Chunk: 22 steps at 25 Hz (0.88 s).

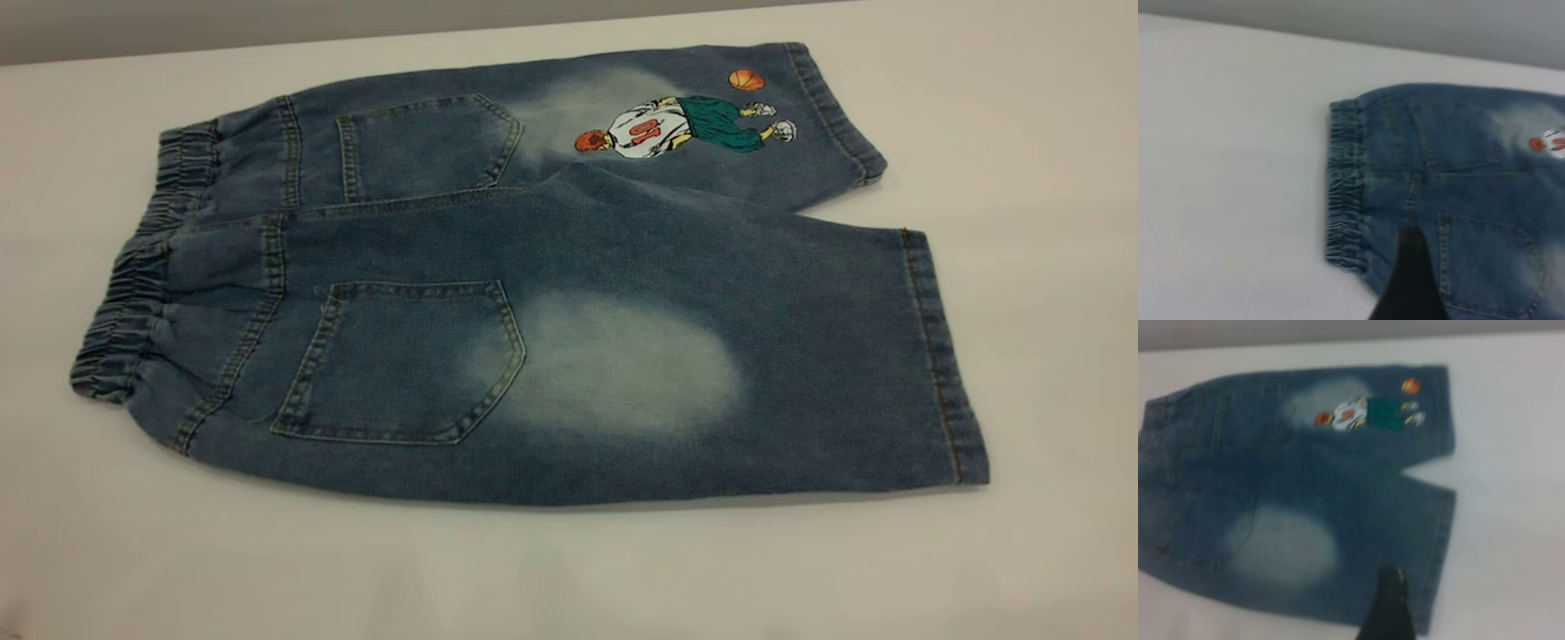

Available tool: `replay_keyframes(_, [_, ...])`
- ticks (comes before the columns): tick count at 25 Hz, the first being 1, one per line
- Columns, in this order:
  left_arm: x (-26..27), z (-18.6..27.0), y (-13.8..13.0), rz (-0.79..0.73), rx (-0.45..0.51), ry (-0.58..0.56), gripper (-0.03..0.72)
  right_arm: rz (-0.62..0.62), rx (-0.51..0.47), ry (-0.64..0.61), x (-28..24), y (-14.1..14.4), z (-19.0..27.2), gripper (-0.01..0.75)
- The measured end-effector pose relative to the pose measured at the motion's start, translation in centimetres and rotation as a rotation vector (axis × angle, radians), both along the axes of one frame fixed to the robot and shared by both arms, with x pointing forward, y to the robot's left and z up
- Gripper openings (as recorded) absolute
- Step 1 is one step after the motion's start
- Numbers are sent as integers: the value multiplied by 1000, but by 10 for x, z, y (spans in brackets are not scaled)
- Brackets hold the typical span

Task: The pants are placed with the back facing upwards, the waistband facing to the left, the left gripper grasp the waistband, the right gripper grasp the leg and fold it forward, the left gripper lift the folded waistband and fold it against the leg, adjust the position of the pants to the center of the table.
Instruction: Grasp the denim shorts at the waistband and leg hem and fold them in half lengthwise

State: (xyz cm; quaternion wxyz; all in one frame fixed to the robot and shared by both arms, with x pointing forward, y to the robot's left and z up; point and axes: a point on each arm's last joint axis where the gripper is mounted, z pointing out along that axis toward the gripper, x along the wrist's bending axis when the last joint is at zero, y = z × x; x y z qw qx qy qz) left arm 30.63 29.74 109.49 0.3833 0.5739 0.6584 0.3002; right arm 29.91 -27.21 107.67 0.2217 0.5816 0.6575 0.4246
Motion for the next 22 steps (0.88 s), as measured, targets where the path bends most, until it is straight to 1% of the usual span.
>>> replay_keyframes(2, [25,-7,1,17,-5,80,498,10,8,44,17,2,-3,531])
replay_keyframes(6, [73,-24,1,34,-13,180,498,14,18,115,48,6,-11,531])
replay_keyframes(10, [113,-54,0,46,-21,322,498,-14,71,196,78,9,-24,531])
replay_keyframes(17, [158,-113,0,80,-42,526,498,-30,138,376,121,16,-60,531])
replay_keyframes(22, [175,-151,0,88,-45,635,498,-18,173,461,142,21,-85,531])
